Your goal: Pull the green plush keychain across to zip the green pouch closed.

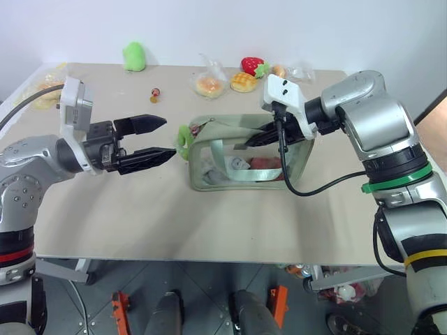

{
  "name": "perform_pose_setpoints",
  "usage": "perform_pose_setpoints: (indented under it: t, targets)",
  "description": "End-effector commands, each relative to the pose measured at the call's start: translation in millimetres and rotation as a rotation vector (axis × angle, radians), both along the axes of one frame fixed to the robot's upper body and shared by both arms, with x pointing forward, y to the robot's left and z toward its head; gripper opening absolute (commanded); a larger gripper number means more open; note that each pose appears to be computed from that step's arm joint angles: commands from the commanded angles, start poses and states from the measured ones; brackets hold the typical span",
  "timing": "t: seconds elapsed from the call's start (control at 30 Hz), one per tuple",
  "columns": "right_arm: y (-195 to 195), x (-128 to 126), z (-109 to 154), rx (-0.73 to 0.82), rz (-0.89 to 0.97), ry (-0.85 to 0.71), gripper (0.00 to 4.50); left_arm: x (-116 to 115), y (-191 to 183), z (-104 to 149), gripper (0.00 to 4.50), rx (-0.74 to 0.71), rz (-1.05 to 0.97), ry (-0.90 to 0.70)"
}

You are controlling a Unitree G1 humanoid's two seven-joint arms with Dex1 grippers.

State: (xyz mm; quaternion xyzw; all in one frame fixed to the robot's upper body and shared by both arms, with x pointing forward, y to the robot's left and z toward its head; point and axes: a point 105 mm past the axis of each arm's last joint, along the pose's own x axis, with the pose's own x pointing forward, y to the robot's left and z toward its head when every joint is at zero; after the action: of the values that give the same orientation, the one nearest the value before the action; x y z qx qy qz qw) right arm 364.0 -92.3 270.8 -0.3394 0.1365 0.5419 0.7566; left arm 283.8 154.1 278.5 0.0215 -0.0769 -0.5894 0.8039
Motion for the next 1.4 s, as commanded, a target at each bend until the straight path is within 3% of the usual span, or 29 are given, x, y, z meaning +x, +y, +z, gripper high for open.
perform_pose_setpoints:
  t: [0.03, 0.17, 0.6, 0.8, 0.93, 1.17, 1.27, 1.4]
  targets:
    - [10.1, 4.3, 26.1, 0.095, -0.024, -0.072, 0.02, -2.9, 3.0, 7.8, 4.50, -0.005, 0.008, -0.037]
    - [17.9, 4.7, 35.7, 0.156, -0.014, -0.069, 0.02, -2.4, 3.2, 6.5, 4.50, -0.003, 0.014, -0.033]
    - [23.4, -14.6, 20.0, 0.109, 0.111, -0.023, 0.02, 1.5, 9.9, 9.5, 4.50, -0.027, 0.037, -0.027]
    - [28.9, -24.3, -1.2, 0.070, 0.166, 0.023, 0.02, 3.6, 7.7, 8.1, 4.50, -0.030, 0.033, -0.023]
    - [31.3, -20.4, -5.8, 0.065, 0.153, 0.017, 0.02, 3.9, 7.6, 8.4, 4.50, -0.030, 0.032, -0.022]
    - [33.6, -1.7, -6.9, 0.112, 0.074, -0.008, 2.46, 3.7, 7.0, 8.2, 4.50, -0.024, 0.033, -0.023]
    - [27.6, -0.3, 7.4, 0.152, 0.071, 0.005, 3.44, 3.4, 8.0, 6.6, 4.50, -0.018, 0.036, -0.019]
    - [11.6, -15.7, 51.0, 0.292, 0.153, 0.025, 3.44, 5.1, 15.7, 3.8, 4.50, -0.014, 0.061, -0.005]
